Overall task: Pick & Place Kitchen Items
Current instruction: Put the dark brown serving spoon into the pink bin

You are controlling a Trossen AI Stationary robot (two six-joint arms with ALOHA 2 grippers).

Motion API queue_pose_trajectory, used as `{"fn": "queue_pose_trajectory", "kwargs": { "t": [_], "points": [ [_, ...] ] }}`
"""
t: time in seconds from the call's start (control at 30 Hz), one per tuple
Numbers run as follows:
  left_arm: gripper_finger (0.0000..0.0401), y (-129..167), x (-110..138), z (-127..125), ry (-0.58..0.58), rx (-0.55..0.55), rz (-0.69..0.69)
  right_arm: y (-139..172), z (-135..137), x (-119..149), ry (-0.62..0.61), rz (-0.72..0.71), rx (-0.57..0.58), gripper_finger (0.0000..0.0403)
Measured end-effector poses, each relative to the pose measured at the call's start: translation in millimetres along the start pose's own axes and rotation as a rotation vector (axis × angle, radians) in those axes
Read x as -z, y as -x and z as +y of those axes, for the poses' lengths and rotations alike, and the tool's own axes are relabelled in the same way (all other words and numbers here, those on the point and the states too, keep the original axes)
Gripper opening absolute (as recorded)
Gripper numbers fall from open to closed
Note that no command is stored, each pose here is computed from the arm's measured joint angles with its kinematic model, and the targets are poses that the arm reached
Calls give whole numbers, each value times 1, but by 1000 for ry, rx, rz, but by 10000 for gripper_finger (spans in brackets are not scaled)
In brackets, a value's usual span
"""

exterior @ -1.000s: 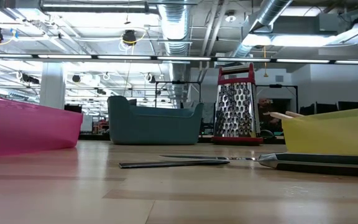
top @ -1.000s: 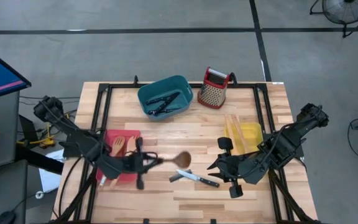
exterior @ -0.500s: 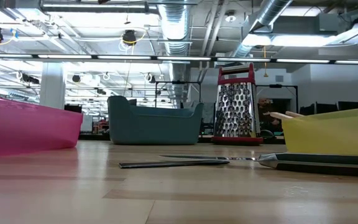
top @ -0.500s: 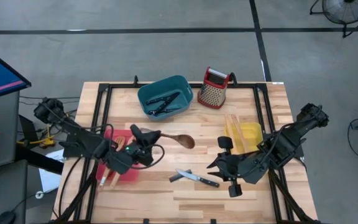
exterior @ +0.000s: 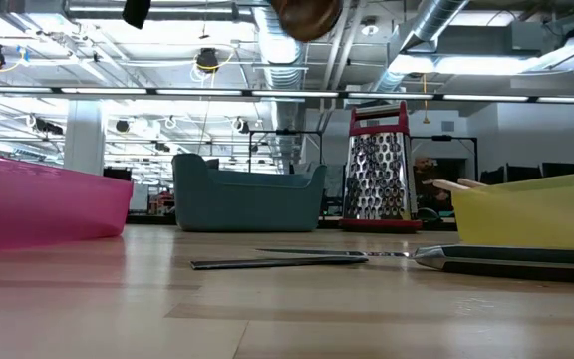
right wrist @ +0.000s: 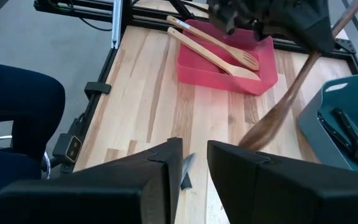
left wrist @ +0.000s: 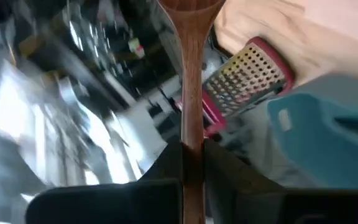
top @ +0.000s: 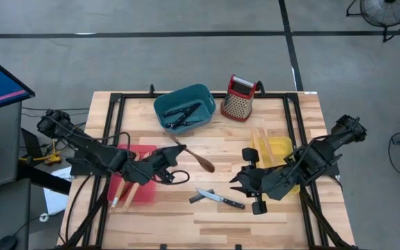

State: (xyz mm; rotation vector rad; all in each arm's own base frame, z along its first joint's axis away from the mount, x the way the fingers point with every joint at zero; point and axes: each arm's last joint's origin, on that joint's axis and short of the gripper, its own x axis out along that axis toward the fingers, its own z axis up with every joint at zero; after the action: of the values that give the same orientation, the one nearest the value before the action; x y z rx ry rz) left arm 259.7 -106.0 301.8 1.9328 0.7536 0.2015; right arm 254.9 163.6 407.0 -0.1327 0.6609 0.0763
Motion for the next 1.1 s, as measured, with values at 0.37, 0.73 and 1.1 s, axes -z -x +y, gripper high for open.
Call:
{"fn": "queue_pose_trajectory", "kwargs": {
  "t": [0.37, 0.73, 1.1],
  "points": [
    [14, -5, -3, 1, -459, -88, -218, 0, 0, 1, 4, 6, 2, 87],
    [14, 6, -10, 5, 178, -51, -280, 0, 0, 1, 6, 6, 0, 87],
    [25, 31, -9, 4, 1637, -157, 103, 0, 1, 1, 5, 6, -2, 87]
  ]
}}
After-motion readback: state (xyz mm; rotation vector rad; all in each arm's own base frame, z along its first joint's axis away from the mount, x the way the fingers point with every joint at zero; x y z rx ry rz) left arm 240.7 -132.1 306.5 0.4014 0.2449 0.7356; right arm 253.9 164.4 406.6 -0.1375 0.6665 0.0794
